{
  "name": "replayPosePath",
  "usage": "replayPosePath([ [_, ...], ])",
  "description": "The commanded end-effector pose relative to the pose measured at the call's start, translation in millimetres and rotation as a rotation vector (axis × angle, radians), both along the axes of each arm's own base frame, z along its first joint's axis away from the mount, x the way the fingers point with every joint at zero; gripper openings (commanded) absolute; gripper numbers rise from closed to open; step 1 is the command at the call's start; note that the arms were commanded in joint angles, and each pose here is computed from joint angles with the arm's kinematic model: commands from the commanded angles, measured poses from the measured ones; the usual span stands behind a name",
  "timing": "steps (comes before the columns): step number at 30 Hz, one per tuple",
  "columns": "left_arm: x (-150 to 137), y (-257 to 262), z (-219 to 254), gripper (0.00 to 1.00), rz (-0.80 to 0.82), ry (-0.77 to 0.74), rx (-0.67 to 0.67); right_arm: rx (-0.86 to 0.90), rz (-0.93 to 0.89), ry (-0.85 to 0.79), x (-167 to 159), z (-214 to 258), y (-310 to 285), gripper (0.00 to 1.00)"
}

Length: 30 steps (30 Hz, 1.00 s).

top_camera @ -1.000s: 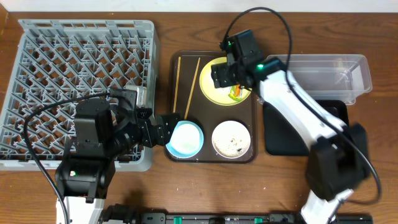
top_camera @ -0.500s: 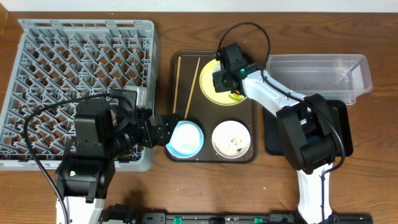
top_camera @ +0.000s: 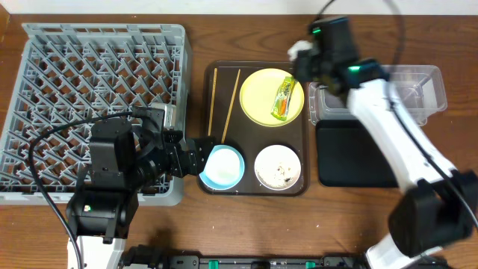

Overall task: Sort waste into correct bins and load items into the dishwasher
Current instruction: 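Grasp the tissue and green wrapper on the yellow plate with the right gripper, then carry the trash to the clear bin and release it with the right gripper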

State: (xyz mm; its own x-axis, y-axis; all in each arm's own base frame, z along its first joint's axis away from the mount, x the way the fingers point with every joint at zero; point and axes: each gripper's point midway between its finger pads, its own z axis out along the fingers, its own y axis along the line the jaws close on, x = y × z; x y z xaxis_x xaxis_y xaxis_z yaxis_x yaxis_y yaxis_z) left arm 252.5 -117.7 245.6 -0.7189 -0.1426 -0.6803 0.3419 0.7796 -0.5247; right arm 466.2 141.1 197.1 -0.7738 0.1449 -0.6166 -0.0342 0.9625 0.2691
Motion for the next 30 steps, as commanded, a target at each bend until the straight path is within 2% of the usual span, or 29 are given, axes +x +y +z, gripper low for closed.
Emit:
replayPosePath([
  [1, 2, 1, 8, 0.96, 0.003, -0.024, 0.005, -0.020, -0.132, 0.092, -9, -12, -43, 0.01],
  [4, 2, 1, 8, 0.96, 0.003, -0.024, 0.005, -0.053, -0.305, 0.214, -27, -33, -86, 0.01],
  [8, 2, 1, 8, 0.96, 0.003, -0.024, 0.005, -0.102, -0.422, 0.296, -37, -57, -120, 0.01],
  [9, 2, 1, 8, 0.96, 0.003, -0.024, 0.005, -0.103, -0.428, 0.302, -35, -61, -123, 0.07],
  [10, 2, 1, 8, 0.96, 0.003, -0.024, 0.005, -0.095, -0.424, 0.301, -33, -62, -122, 0.19],
  [11, 2, 1, 8, 0.96, 0.003, -0.024, 0.005, -0.079, -0.396, 0.295, -31, -62, -118, 0.31],
  [12, 2, 1, 8, 0.96, 0.003, -0.024, 0.005, -0.052, -0.312, 0.278, -26, -58, -105, 0.34],
  [15, 2, 1, 8, 0.96, 0.003, -0.024, 0.005, 0.025, -0.084, 0.214, -20, -43, -62, 0.39],
  [18, 2, 1, 8, 0.96, 0.003, -0.024, 0.005, 0.010, 0.078, 0.165, -22, -36, -24, 0.45],
  [23, 2, 1, 8, 0.96, 0.003, -0.024, 0.005, -0.159, 0.133, 0.151, -35, -48, 15, 0.55],
  [28, 2, 1, 8, 0.96, 0.003, -0.024, 0.005, -0.229, 0.204, 0.139, -38, -75, 59, 0.60],
  [30, 2, 1, 8, 0.96, 0.003, -0.024, 0.005, -0.265, 0.105, 0.163, -33, -96, 56, 0.61],
])
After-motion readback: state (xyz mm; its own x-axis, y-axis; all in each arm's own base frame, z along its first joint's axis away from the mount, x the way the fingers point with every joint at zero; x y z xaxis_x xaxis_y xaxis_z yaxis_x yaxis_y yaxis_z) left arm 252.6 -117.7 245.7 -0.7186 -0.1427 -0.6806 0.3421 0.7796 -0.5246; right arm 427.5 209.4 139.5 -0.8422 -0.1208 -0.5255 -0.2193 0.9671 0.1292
